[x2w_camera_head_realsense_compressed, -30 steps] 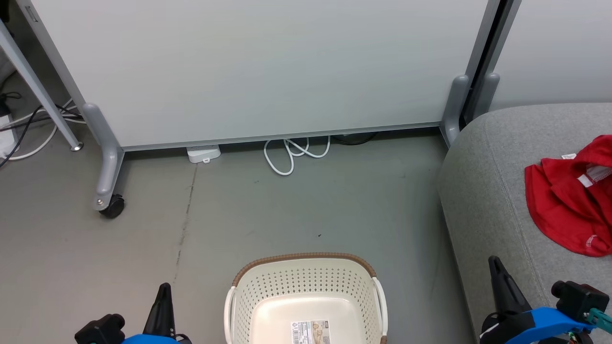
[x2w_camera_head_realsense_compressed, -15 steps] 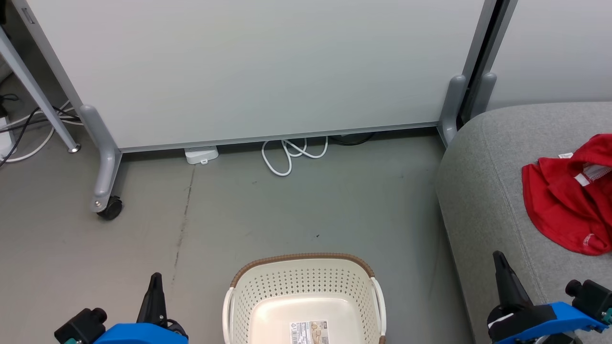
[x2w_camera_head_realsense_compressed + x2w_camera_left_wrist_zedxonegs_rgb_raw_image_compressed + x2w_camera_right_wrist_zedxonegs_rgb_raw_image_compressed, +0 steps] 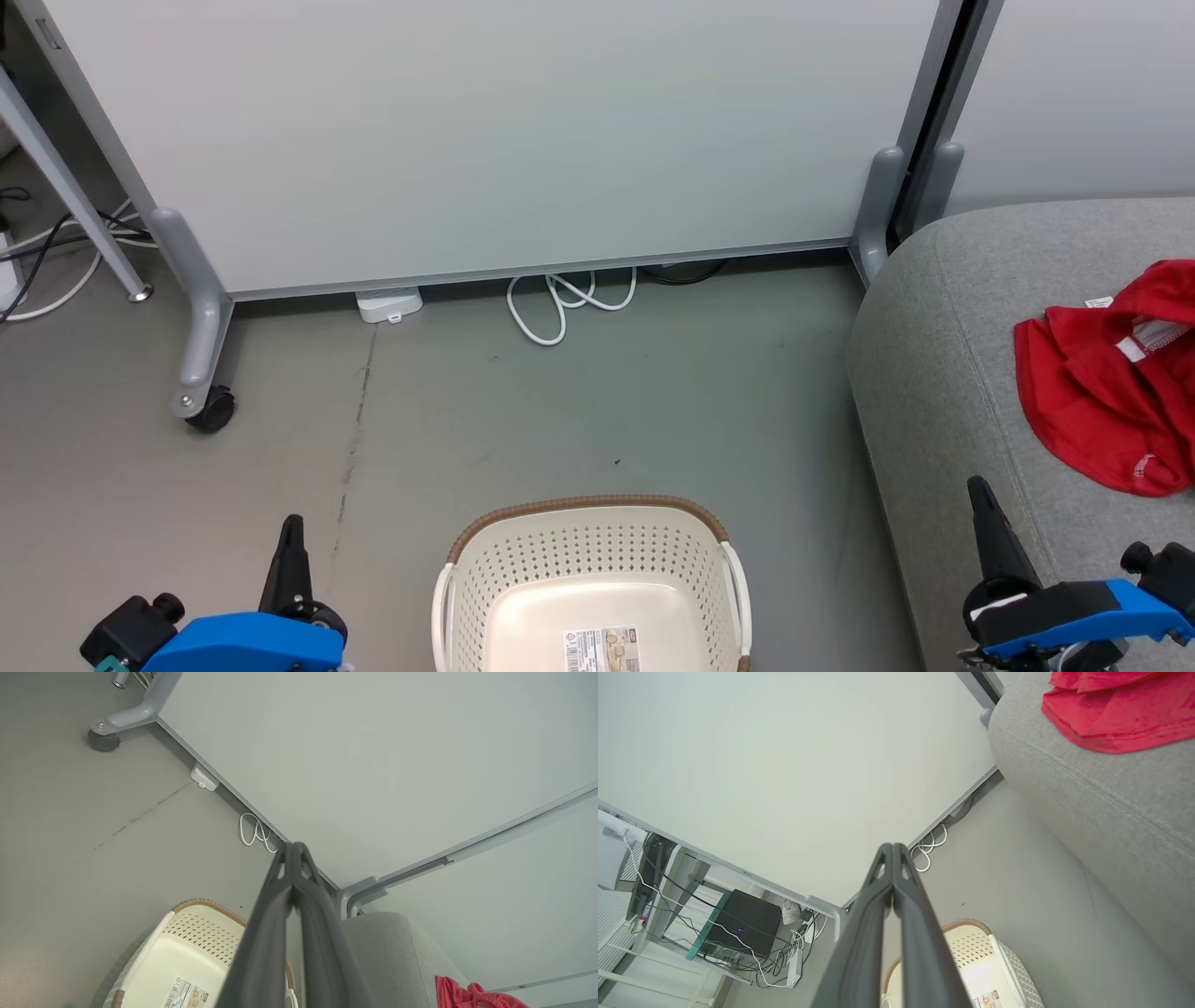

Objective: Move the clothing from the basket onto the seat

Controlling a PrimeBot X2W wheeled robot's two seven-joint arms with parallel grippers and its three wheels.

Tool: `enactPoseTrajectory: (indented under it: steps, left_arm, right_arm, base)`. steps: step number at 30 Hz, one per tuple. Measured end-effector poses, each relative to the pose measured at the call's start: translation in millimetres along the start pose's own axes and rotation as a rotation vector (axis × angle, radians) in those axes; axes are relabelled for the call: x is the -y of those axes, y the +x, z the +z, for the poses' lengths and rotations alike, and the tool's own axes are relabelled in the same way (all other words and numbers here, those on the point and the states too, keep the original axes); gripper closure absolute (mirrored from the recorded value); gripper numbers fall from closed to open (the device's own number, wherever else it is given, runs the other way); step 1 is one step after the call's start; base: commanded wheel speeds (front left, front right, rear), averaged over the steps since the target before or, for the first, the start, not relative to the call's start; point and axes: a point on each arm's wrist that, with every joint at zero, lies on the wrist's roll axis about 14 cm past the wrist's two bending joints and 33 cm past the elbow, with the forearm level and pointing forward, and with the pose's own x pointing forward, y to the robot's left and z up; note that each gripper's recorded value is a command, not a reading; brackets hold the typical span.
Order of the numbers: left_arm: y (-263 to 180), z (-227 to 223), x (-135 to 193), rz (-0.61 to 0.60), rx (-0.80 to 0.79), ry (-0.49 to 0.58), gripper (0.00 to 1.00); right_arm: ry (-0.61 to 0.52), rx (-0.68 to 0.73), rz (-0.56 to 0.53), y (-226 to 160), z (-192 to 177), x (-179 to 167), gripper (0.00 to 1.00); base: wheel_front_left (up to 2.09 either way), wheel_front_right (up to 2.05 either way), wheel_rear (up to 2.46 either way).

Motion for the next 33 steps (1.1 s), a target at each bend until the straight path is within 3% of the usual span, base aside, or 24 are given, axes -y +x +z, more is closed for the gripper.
enactPoseTrajectory:
  steps: [33]
  left_arm:
    - [11,20,24,-0.069,0.021,-0.331,1.0]
  right_arm:
    - [0.359,0.03,0.034,3,15,-8,1.0]
  base:
    - [0.0,0.0,0.0]
